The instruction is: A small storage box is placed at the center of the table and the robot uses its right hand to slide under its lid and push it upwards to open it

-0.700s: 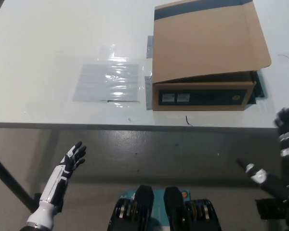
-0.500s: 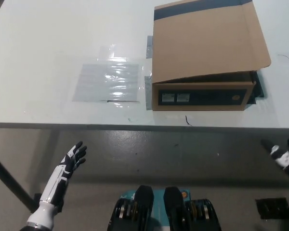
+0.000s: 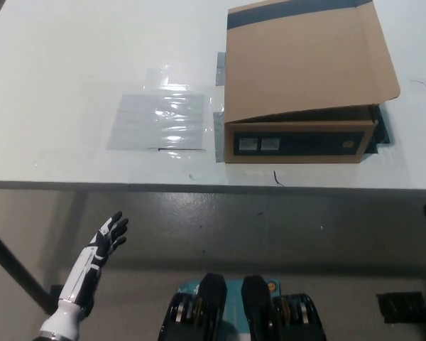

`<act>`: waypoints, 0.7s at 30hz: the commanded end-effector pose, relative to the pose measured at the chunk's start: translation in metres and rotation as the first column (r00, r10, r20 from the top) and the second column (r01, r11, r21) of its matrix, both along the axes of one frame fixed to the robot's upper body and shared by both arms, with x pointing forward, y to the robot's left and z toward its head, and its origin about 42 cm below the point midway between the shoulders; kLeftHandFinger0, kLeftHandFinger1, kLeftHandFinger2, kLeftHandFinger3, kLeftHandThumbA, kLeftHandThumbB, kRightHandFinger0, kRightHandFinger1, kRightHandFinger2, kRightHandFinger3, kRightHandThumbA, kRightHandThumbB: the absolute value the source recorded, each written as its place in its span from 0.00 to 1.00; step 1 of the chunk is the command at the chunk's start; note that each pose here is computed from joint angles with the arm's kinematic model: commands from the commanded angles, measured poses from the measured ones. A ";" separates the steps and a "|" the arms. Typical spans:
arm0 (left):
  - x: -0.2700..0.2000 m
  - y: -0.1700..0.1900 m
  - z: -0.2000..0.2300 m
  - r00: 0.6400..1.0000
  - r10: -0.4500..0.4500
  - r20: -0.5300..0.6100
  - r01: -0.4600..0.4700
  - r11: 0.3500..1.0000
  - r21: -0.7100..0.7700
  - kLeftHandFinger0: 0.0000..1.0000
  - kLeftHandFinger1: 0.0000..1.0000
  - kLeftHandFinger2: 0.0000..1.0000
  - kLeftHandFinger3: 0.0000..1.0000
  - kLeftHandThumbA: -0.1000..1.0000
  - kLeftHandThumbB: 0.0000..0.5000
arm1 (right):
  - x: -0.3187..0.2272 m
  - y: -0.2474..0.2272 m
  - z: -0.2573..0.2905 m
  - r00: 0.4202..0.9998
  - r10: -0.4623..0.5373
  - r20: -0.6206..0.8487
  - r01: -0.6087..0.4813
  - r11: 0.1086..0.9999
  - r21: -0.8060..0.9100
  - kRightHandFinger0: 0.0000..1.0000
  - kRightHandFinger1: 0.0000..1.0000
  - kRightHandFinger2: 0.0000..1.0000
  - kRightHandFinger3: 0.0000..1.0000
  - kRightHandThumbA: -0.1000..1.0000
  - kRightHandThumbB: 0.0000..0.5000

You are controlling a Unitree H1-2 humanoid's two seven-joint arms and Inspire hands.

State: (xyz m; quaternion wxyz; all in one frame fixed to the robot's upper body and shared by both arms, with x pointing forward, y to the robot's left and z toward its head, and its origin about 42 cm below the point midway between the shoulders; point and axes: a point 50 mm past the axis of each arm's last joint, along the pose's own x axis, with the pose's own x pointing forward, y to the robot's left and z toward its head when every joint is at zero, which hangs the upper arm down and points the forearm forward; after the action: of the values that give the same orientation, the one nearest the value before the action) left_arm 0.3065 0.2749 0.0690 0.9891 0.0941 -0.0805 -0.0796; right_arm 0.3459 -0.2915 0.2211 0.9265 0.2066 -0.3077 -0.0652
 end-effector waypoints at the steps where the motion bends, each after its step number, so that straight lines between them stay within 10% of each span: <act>1: 0.002 -0.002 0.011 0.997 -0.032 0.073 0.031 0.999 0.018 1.00 1.00 1.00 1.00 1.00 1.00 | 0.027 -0.006 0.014 0.995 0.093 0.037 -0.097 0.986 0.136 1.00 1.00 1.00 1.00 1.00 0.43; 6: 0.001 -0.005 0.011 0.997 -0.040 0.061 0.039 0.999 0.020 1.00 1.00 1.00 1.00 1.00 1.00 | 0.047 -0.006 0.013 0.993 0.117 0.013 -0.117 0.974 0.193 1.00 1.00 1.00 1.00 1.00 0.57; 21: 0.010 -0.006 0.017 0.995 -0.052 0.080 0.049 0.998 0.036 1.00 1.00 1.00 1.00 1.00 1.00 | 0.079 0.012 0.021 0.982 0.191 0.000 -0.180 0.924 0.337 1.00 1.00 1.00 1.00 1.00 0.57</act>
State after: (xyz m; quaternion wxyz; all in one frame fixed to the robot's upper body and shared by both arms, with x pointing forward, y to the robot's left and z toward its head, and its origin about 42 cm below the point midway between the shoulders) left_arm 0.3083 0.2700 0.0715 0.9871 0.1002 -0.0867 -0.0899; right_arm 0.4117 -0.2878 0.2225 0.9041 0.3444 -0.2460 -0.0587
